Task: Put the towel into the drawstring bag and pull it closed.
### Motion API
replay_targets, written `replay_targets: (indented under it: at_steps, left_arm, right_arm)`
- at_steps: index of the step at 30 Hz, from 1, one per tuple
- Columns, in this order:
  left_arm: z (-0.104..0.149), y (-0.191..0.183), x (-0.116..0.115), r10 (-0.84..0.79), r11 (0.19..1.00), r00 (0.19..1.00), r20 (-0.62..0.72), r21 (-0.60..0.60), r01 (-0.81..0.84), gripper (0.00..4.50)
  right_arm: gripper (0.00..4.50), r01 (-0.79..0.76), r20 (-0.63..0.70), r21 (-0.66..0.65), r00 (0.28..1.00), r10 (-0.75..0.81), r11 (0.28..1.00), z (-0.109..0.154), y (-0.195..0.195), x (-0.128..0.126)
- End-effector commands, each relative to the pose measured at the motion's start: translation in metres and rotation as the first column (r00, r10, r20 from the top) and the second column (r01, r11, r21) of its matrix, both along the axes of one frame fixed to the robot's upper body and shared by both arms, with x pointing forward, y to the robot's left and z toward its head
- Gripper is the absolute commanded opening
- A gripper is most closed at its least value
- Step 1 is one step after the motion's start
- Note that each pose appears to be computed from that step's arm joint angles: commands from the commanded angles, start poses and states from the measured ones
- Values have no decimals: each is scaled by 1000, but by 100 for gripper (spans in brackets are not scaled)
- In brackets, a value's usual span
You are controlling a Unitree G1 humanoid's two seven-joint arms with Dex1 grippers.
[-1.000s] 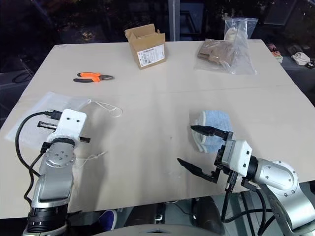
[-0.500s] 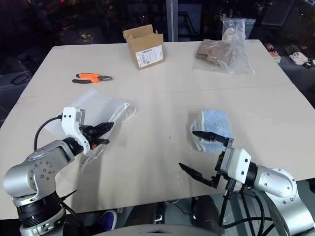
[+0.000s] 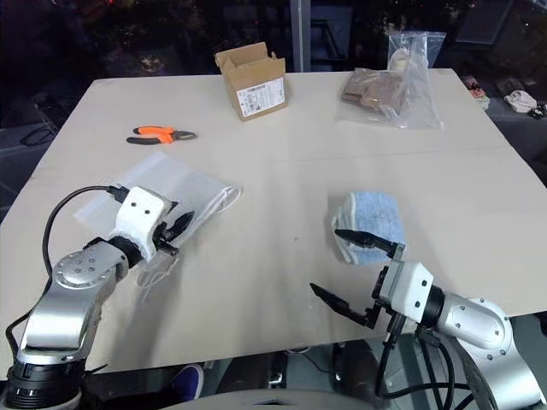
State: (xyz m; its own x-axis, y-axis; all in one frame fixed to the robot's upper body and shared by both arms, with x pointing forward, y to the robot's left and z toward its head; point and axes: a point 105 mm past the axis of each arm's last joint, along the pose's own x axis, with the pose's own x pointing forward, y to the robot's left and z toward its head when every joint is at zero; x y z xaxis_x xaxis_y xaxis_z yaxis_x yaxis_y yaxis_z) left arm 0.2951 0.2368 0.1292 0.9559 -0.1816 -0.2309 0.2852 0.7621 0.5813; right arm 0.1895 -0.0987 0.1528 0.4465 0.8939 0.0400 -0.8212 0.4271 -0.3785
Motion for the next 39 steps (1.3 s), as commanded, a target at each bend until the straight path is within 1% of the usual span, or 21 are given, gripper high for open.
replay_targets:
  at_steps: [1, 6, 11, 15, 23, 27, 39]
  left_arm:
    - [4, -2, -1, -30, 994, 995, 98, 105, 19, 179]
    - [-5, -12, -9, -45, 999, 995, 94, 34, 42, 179]
    - [-8, -19, -12, -55, 998, 995, 80, -15, 57, 179]
    - [-9, -24, -13, -65, 998, 994, 89, -18, 67, 179]
    - [-14, -22, -10, -46, 999, 994, 97, 11, 45, 179]
    - [-17, -25, -12, -61, 998, 994, 91, 29, 59, 179]
    - [-24, -11, -6, 21, 997, 996, 83, 67, -27, 179]
  right_arm:
    - [450, -5, 38, 12, 999, 5, 1000, 8, 1, -5]
    - [450, 1, 36, -2, 999, -1, 1000, 10, 0, -5]
    - [450, 4, 36, -10, 999, -4, 1000, 13, -1, -4]
    - [450, 5, 33, -17, 999, -4, 1000, 13, -2, -5]
    - [450, 9, 25, -23, 1000, -8, 1000, 13, -1, -6]
    - [450, 9, 22, -26, 1000, -8, 1000, 13, 0, -7]
    - [450, 5, 15, -27, 1000, -4, 1000, 14, 1, -7]
